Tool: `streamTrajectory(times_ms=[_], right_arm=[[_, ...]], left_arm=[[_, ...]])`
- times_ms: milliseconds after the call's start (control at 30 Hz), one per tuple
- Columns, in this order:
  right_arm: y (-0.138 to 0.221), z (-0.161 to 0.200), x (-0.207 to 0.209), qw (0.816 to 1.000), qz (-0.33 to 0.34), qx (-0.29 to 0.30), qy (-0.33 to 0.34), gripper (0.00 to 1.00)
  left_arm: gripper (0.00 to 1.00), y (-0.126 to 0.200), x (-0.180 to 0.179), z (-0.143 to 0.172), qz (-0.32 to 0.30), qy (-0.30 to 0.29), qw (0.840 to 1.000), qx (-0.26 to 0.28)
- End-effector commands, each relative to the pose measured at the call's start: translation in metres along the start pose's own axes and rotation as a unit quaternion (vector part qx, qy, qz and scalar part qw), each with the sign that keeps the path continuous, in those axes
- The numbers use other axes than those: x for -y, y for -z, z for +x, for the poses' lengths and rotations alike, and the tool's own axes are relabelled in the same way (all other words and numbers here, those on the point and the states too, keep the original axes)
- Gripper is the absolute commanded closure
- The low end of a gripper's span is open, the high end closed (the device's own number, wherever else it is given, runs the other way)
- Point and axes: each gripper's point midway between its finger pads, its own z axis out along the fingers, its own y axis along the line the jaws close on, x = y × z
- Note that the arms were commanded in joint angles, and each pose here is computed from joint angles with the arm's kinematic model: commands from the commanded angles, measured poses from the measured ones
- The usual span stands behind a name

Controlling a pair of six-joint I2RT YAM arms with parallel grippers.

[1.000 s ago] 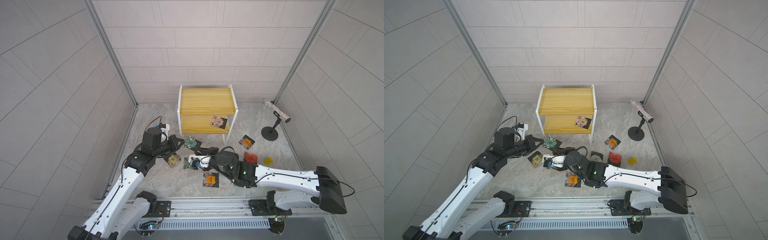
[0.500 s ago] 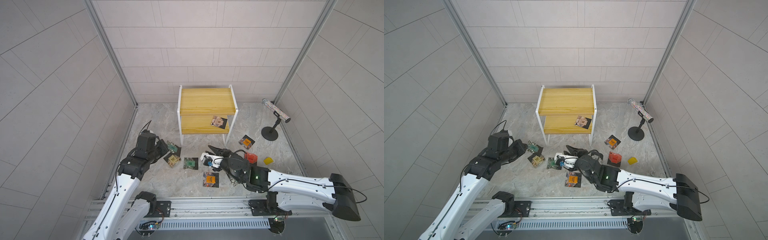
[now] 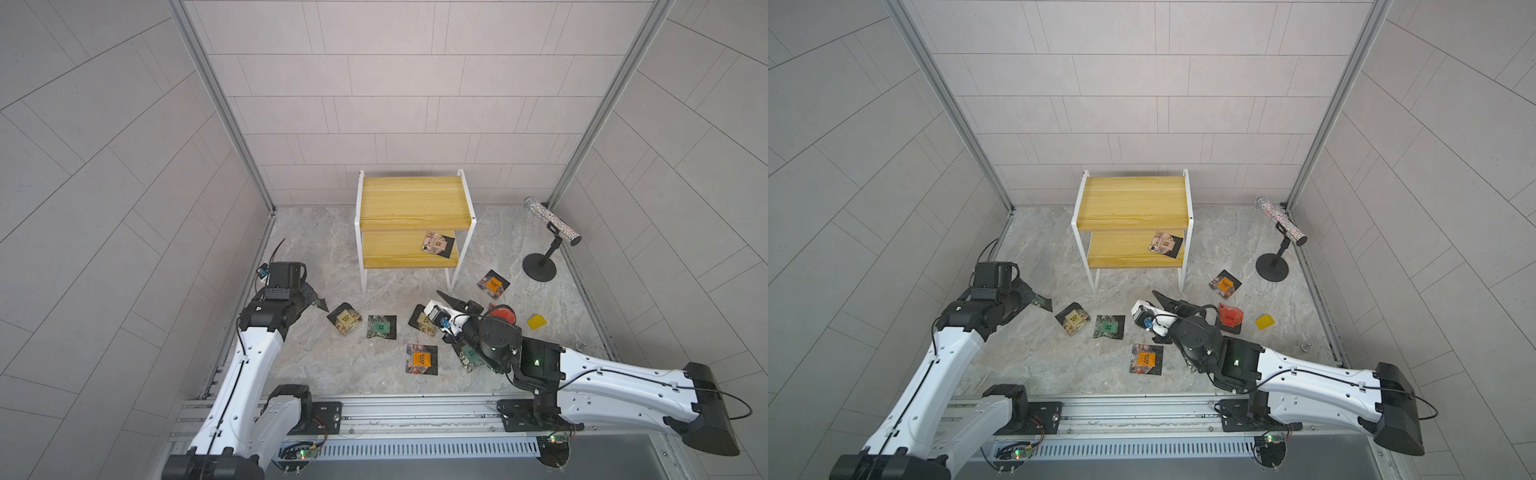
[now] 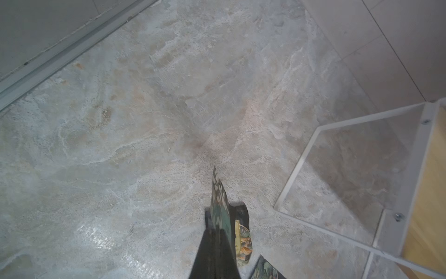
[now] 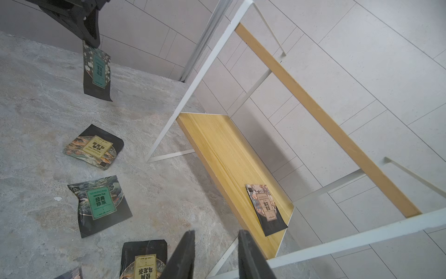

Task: Remove the tea bags from the shelf
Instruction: Place the tea bag at the center of the board.

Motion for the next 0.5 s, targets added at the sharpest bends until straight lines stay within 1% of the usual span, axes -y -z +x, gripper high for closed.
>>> streamTrajectory(times_ms=[0, 200, 467], right_arm=[[0.003, 0.009, 0.001, 1.000, 0.004, -0.011, -0.018, 0.66], [0.005, 0.011, 0.001, 1.000, 0.006, -0.007, -0.022, 0.66], [0.004, 0.013, -0.002, 0.999, 0.003, -0.005, -0.035, 0.66]], left_arm=[[1.00, -0.015, -0.014, -0.005, -0.031, 0.008, 0.999, 0.016], [1.00, -0.042, -0.029, -0.005, -0.077, 0.015, 0.997, 0.010], [1.00, -0.067, -0.042, -0.011, -0.131, 0.006, 0.991, 0.000]])
